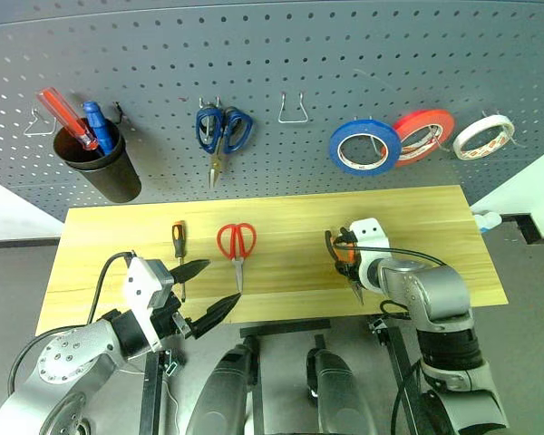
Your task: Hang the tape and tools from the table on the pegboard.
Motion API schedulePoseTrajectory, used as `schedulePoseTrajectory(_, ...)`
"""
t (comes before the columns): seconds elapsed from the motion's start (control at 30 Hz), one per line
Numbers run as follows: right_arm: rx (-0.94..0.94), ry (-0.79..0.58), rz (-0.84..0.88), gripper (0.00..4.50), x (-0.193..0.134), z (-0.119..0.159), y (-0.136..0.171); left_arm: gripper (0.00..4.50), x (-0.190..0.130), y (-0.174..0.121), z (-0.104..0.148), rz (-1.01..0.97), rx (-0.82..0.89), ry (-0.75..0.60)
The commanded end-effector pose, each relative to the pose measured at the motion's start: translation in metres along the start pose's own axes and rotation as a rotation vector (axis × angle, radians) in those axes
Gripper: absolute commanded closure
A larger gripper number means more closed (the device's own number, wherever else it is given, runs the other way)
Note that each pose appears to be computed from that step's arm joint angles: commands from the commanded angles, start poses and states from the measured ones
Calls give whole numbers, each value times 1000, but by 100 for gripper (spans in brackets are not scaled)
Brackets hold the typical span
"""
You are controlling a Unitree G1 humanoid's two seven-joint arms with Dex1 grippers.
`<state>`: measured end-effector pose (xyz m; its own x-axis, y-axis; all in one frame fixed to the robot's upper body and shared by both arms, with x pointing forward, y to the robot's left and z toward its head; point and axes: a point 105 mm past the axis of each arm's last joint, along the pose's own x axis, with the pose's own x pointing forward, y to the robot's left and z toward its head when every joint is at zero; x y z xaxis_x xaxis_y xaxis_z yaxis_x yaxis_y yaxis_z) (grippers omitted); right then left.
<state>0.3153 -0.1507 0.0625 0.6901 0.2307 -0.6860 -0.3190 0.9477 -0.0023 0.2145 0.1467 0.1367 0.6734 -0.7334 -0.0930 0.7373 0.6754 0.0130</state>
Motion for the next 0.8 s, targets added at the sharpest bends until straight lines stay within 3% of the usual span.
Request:
schedulePoseTrajectory(0.03,-83,-60,200,242,-23,3,31,0,1,0,5,-10,30,-25)
schedulePoseTrajectory(0.37,-189,-215,494,242,-65,17,68,0,8,5,7,-24,40,-38)
schedulePoseTrajectory(0.8,-152,-685,530,242,-100,99,77,0,14,10,10,-45,63,-51)
